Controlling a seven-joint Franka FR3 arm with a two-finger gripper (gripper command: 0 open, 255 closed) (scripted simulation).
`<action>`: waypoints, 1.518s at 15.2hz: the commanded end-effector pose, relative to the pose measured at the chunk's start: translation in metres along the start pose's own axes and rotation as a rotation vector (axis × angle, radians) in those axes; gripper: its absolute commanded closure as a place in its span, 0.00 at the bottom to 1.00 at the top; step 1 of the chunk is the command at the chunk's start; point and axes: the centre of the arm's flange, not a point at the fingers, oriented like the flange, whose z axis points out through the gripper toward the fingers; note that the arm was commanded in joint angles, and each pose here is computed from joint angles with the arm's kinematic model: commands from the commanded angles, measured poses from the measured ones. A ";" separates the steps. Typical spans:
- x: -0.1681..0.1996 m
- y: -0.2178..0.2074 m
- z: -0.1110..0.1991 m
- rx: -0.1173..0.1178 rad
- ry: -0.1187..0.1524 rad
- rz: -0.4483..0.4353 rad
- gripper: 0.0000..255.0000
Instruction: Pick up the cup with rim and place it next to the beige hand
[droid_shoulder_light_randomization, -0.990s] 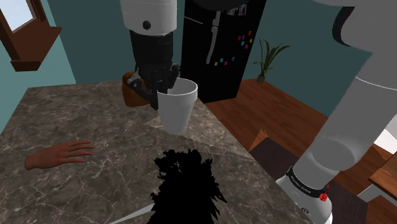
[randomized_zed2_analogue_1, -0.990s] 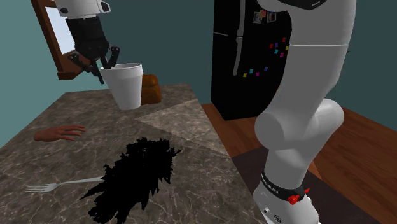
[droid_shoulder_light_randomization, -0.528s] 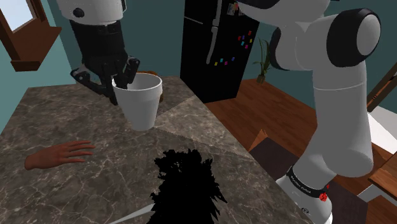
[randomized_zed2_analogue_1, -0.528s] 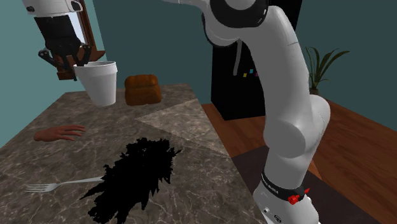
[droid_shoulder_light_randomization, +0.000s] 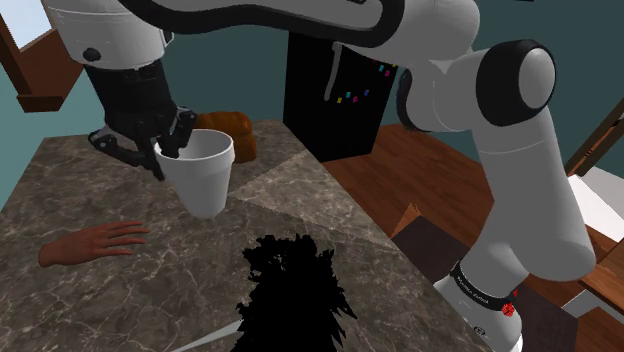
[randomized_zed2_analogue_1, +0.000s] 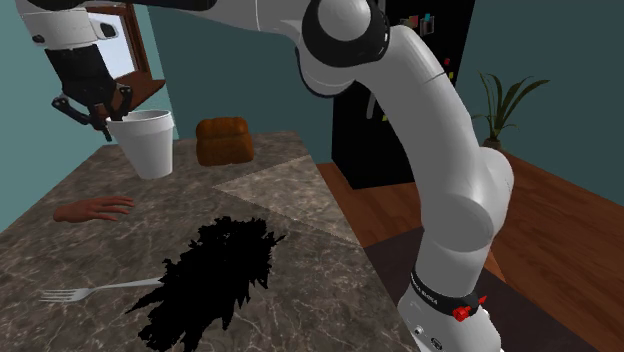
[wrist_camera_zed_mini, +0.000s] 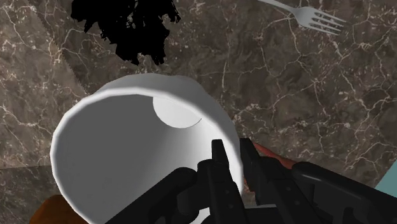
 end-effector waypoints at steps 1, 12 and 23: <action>0.000 -0.001 0.010 0.001 0.001 0.000 1.00; -0.003 -0.006 0.068 0.001 0.001 0.000 1.00; -0.006 -0.011 0.126 0.001 0.001 0.000 1.00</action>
